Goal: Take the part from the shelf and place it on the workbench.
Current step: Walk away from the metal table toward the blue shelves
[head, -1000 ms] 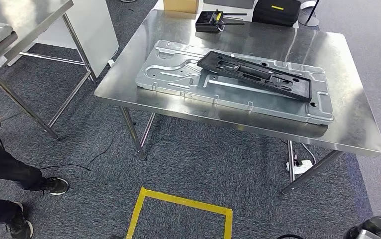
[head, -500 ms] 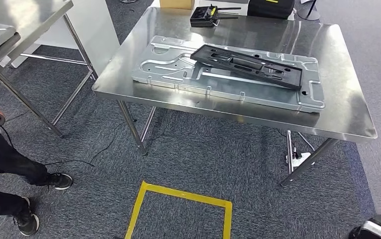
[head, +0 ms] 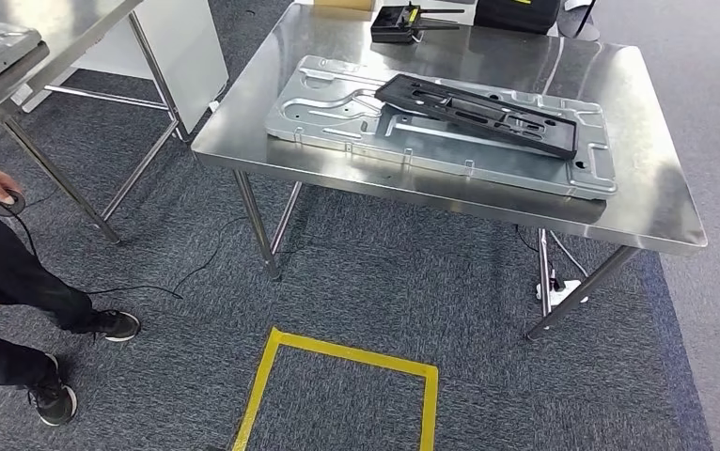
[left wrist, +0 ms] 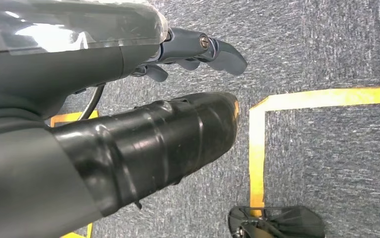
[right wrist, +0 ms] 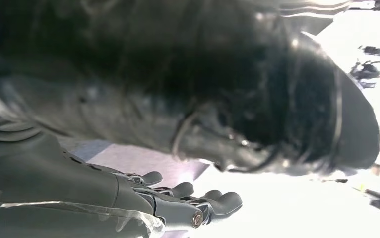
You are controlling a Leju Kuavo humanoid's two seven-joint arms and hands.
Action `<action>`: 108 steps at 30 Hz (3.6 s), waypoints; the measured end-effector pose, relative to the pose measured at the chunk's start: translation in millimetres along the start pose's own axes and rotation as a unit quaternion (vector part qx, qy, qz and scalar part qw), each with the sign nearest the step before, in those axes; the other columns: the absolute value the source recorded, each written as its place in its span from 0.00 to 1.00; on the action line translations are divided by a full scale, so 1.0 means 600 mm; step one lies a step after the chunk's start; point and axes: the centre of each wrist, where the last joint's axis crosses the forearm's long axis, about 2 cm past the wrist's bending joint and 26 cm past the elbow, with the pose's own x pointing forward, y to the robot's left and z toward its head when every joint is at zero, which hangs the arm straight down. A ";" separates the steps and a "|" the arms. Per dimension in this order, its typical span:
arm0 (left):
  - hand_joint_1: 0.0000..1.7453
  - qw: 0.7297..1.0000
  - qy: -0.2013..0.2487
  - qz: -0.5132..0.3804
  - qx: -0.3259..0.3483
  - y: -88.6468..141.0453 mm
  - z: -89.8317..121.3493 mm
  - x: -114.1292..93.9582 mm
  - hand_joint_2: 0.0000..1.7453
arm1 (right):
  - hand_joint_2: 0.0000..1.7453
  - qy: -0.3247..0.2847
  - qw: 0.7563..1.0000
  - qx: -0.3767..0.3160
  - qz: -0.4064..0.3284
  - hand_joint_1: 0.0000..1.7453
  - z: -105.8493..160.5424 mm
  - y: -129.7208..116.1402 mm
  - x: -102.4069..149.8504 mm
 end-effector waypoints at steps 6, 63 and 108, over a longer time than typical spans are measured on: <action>0.00 1.000 -0.001 0.001 0.001 0.001 -0.001 0.002 0.00 | 0.00 0.013 1.000 -0.013 0.007 0.00 0.005 -0.002 -0.008; 0.00 1.000 0.004 0.005 0.005 0.000 0.000 0.000 0.00 | 0.00 0.551 0.815 0.047 0.175 0.00 0.308 0.003 -0.182; 0.00 1.000 0.010 0.013 0.009 -0.006 0.003 -0.002 0.00 | 0.00 0.556 0.801 0.085 0.204 0.00 0.312 -0.001 -0.184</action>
